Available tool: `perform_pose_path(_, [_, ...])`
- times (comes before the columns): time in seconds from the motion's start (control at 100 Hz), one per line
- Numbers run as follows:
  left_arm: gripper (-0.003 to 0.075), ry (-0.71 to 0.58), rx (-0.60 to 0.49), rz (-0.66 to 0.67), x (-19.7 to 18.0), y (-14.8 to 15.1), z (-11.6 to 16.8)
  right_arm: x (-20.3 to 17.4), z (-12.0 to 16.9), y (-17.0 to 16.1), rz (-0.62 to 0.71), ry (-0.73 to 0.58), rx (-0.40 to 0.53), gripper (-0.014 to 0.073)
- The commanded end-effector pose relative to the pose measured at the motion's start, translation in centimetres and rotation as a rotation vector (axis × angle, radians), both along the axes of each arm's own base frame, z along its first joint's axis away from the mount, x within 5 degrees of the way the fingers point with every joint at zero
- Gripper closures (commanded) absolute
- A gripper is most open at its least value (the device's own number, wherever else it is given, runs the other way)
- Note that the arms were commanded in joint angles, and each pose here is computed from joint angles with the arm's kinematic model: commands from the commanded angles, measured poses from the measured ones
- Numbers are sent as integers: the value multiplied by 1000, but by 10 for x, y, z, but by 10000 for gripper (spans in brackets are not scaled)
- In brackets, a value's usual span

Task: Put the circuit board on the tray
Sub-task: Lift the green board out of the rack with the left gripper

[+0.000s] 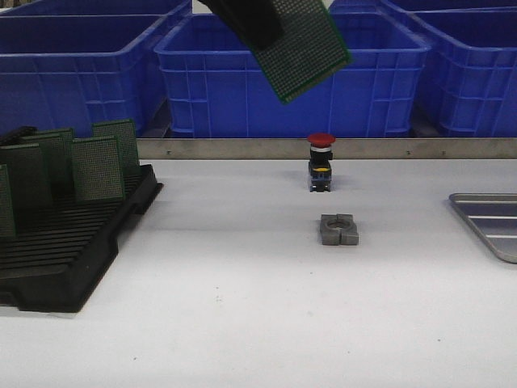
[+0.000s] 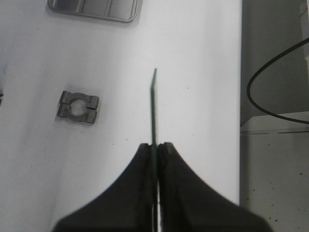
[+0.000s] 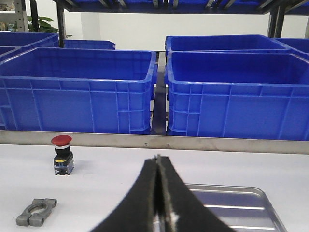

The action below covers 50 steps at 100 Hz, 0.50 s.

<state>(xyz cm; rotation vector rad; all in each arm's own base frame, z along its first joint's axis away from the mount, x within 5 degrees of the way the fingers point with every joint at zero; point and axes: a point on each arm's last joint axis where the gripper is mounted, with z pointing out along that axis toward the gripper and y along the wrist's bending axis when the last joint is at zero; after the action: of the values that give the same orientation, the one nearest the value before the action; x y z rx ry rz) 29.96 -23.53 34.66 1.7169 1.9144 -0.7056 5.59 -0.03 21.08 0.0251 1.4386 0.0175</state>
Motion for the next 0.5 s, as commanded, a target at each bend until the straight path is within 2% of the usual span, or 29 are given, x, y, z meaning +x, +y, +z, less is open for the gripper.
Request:
perform_pose_path(0.0, [738,-8,-70,-40,-20,-2,30,-4,13,0,6,-122,-7,663])
perform_pose_path(0.14, [738,-1,-74,-37,-21,-3,30,-5,15,0,6,-145,-2,663])
perform_pose_path(0.22, [738,8,-73,-27,-21,-3,30,-6,19,0,13,-136,66,663])
perform_pose_path(0.32, [738,8,-73,-27,-21,-3,30,-9,32,0,26,-69,139,663])
perform_pose_path(0.49, [738,13,-77,-25,-21,-3,30,-24,69,4,63,73,175,663])
